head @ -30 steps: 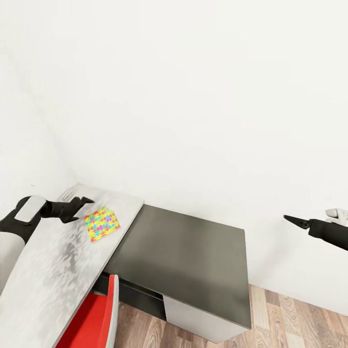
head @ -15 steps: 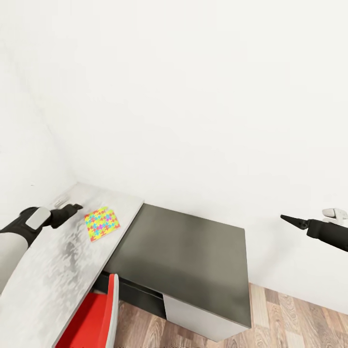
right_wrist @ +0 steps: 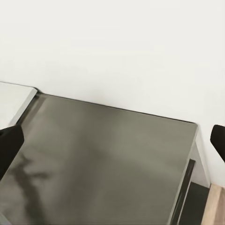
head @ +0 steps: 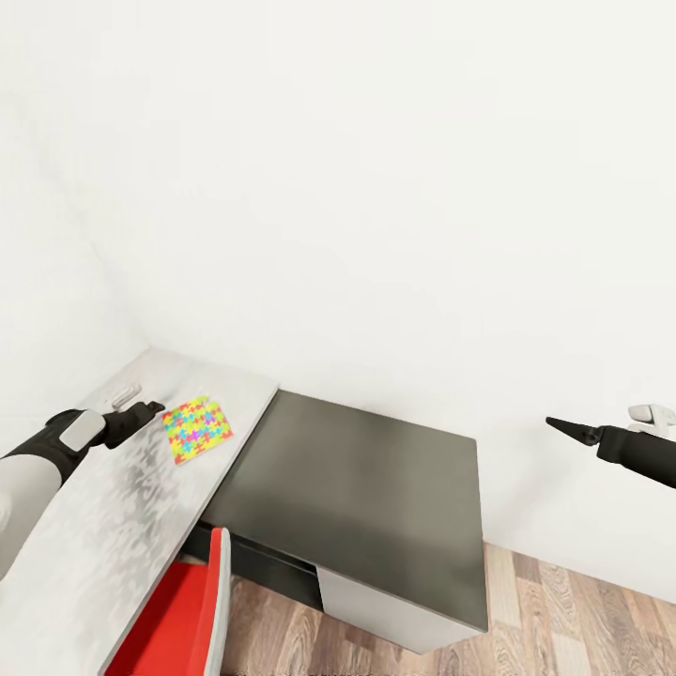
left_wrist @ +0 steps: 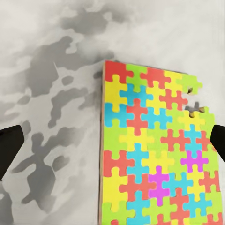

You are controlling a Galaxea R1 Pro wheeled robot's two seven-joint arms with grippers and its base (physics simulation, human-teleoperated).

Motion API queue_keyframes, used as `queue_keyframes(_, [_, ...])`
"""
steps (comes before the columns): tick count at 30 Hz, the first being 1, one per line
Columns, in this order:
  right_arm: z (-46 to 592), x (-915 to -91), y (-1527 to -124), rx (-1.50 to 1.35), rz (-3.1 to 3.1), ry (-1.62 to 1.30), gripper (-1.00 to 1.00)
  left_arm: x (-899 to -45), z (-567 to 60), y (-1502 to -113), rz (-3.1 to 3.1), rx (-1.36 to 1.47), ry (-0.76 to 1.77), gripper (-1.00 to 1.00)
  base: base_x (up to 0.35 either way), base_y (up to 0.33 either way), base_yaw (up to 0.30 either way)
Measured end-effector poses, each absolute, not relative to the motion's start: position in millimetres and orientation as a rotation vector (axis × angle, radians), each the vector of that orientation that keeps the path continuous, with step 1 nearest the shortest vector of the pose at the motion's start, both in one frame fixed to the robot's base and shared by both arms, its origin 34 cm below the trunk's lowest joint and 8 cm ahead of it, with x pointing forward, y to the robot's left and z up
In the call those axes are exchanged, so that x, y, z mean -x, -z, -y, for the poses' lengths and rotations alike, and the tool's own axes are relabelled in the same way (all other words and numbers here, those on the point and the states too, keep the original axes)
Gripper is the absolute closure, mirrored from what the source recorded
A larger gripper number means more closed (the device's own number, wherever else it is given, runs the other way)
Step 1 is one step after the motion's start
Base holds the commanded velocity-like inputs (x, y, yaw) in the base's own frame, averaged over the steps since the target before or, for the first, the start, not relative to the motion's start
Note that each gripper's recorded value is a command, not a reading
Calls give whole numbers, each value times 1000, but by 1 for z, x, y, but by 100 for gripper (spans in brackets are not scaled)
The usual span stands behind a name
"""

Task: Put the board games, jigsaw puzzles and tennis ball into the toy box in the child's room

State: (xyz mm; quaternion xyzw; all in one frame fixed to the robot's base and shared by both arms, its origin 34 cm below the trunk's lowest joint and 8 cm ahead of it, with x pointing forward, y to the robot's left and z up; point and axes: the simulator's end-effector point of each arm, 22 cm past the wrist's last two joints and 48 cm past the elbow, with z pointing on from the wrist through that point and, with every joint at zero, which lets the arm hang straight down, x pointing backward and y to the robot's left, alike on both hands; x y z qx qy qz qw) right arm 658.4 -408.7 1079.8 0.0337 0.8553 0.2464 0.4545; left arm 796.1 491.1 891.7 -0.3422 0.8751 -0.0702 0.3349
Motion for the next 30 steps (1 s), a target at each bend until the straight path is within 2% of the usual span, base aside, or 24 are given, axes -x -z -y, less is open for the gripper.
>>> queue_keyframes(30, [411, -662, -1055, -99, -2156, -605, -100, -794, -475, -859, -2317, 943, 260, -100, 0, 0, 0])
